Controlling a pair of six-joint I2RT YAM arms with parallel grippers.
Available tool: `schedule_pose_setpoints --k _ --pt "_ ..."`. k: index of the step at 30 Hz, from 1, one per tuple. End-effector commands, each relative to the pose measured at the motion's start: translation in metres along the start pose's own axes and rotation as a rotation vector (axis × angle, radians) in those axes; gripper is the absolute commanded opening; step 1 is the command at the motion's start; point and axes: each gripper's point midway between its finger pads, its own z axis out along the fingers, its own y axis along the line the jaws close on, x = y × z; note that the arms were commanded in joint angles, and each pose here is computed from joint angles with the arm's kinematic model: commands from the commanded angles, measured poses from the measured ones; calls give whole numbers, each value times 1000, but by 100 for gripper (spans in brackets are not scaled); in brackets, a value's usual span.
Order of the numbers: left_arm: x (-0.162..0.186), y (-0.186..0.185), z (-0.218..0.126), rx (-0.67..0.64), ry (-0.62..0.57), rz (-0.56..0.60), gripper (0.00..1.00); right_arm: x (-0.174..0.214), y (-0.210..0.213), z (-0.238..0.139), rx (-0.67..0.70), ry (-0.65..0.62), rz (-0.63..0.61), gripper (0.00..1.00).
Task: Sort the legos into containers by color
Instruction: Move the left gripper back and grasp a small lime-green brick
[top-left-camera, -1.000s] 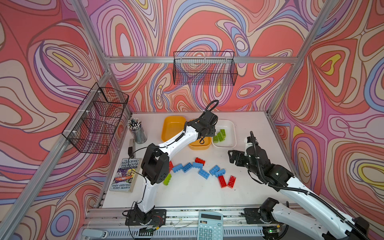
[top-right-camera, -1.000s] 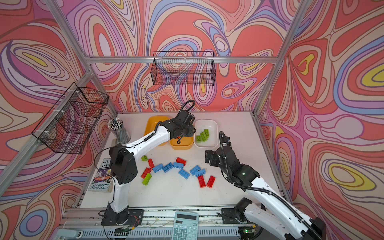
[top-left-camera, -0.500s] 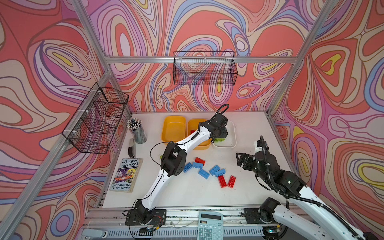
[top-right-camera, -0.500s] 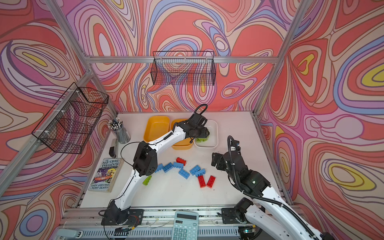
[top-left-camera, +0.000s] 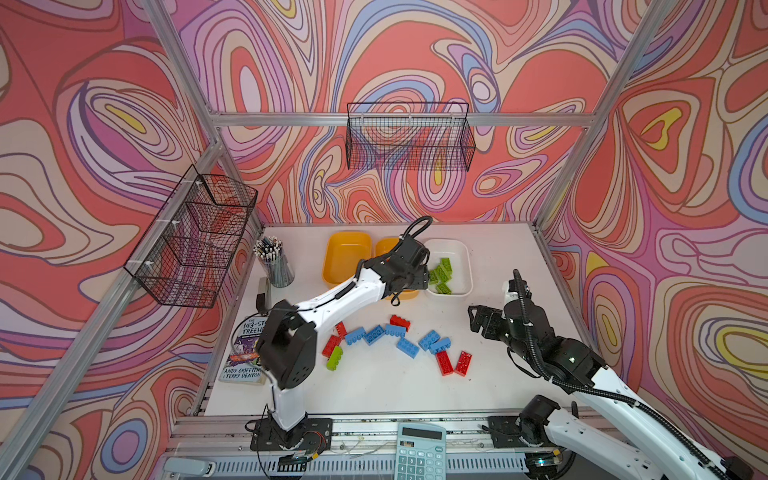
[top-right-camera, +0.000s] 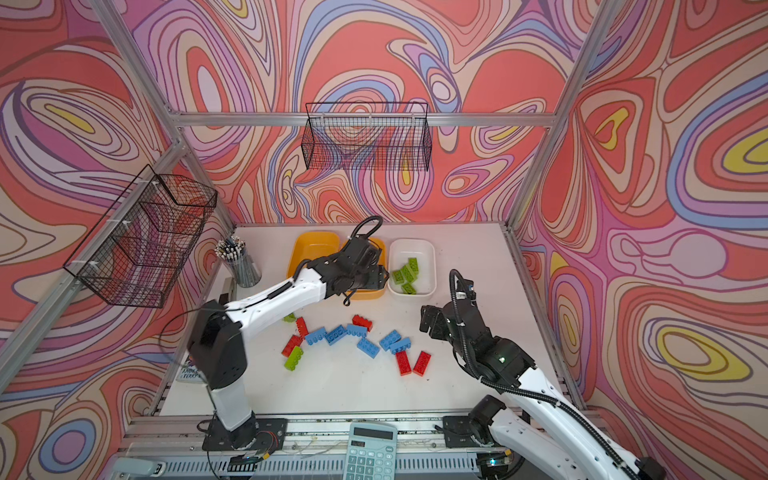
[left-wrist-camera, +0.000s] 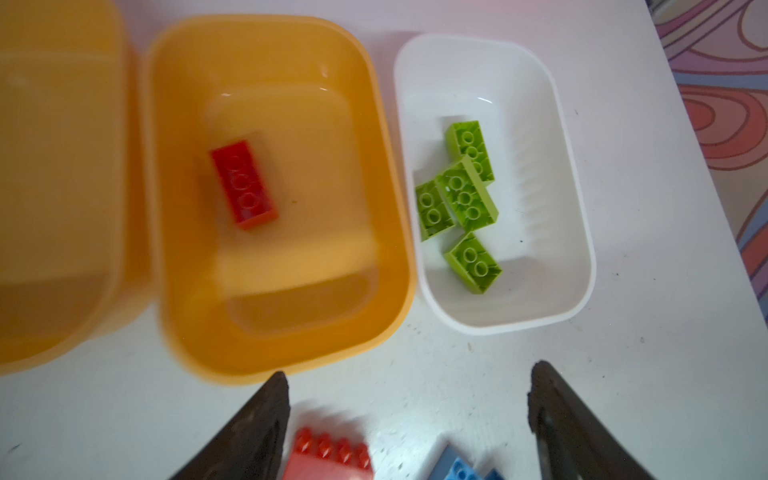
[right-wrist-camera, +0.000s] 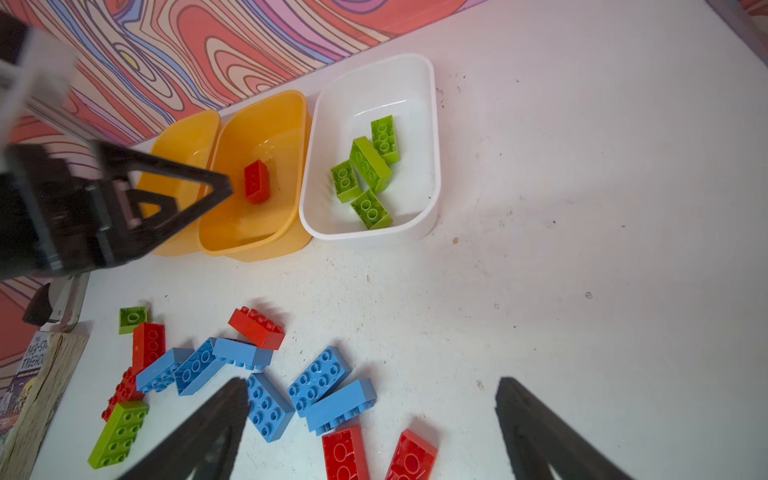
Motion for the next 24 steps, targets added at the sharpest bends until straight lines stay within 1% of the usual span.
schedule_pose_setpoints --k 1,3,5,9,12,16,23,24 --pt "20 69 -29 -209 -69 -38 77 -1 21 12 -70 24 -7 98" --pt "41 105 -47 -266 -68 -75 77 0 30 20 -95 45 -10 98" --pt "61 141 -60 -309 -68 -138 78 1 41 27 -126 61 -14 98" --pt "98 200 -68 -332 -49 -291 78 -1 59 38 -176 84 -17 98" --pt "111 223 -66 -347 -34 -349 78 -1 68 46 -194 103 -16 98" --pt "117 242 -51 -356 6 -394 78 2 73 52 -200 122 -12 98" --pt "116 262 -19 -348 55 -458 77 3 72 57 -177 129 -6 98" --pt "117 264 -14 -349 66 -465 75 4 71 59 -170 130 -8 98"
